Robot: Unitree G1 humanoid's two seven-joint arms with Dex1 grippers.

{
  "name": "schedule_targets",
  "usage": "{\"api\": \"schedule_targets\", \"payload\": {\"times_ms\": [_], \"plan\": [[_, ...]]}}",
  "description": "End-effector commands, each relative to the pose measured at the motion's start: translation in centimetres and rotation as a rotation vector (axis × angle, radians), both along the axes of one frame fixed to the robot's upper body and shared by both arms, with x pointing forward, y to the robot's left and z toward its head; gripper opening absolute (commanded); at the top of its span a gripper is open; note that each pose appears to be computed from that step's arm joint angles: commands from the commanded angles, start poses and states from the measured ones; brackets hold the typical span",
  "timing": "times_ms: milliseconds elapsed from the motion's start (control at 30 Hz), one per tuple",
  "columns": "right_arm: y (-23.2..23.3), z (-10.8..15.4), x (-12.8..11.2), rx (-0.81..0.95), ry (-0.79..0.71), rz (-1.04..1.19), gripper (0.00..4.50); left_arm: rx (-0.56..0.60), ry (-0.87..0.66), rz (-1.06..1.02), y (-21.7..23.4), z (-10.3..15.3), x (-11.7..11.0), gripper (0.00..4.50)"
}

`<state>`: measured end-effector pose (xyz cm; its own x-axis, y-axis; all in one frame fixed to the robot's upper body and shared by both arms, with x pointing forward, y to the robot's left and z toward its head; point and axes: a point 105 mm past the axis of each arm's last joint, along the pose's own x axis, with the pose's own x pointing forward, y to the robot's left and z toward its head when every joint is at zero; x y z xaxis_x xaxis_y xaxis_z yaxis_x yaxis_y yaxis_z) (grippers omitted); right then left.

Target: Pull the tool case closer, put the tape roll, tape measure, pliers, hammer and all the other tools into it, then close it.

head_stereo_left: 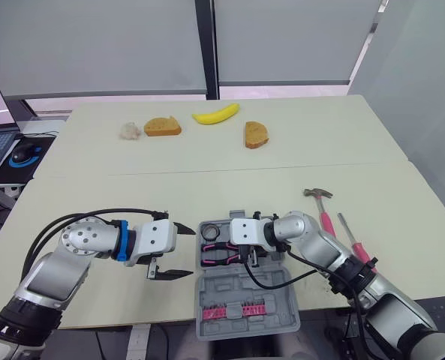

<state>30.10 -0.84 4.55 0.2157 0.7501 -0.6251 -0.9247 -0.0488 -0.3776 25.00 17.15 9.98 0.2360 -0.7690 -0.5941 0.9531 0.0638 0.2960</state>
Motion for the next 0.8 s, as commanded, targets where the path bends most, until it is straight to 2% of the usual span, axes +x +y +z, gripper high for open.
{"api": "schedule_targets", "payload": {"times_ms": [33,100,200,333,433,533,800], "plan": [[0.7,3.2,-0.5,0.16,-0.042,0.023,0.03,-0.083,-0.029,0.059,0.6,0.9,0.3,4.5],[0.3,5.6,-0.9,0.239,-0.083,0.031,0.03,-0.128,-0.023,0.125,1.2,0.9,0.5,4.5],[-1.7,7.9,-2.3,0.326,-0.084,0.041,0.03,-0.132,-0.038,0.198,2.4,0.3,0.7,4.5],[-6.5,8.6,-3.7,0.308,-0.056,-0.039,0.03,-0.146,-0.033,0.235,3.2,-0.9,0.3,4.5],[-10.2,7.6,-4.3,0.22,-0.024,-0.149,0.0,-0.128,-0.007,0.256,4.0,-2.2,-0.4,3.96],[-13.6,5.2,-4.9,0.081,-0.013,-0.248,0.0,-0.1,0.048,0.249,4.2,-3.9,-1.3,3.11],[-14.9,0.5,-5.7,-0.006,0.047,-0.344,0.0,-0.098,0.088,0.234,2.9,-6.9,-1.7,0.43]]}}
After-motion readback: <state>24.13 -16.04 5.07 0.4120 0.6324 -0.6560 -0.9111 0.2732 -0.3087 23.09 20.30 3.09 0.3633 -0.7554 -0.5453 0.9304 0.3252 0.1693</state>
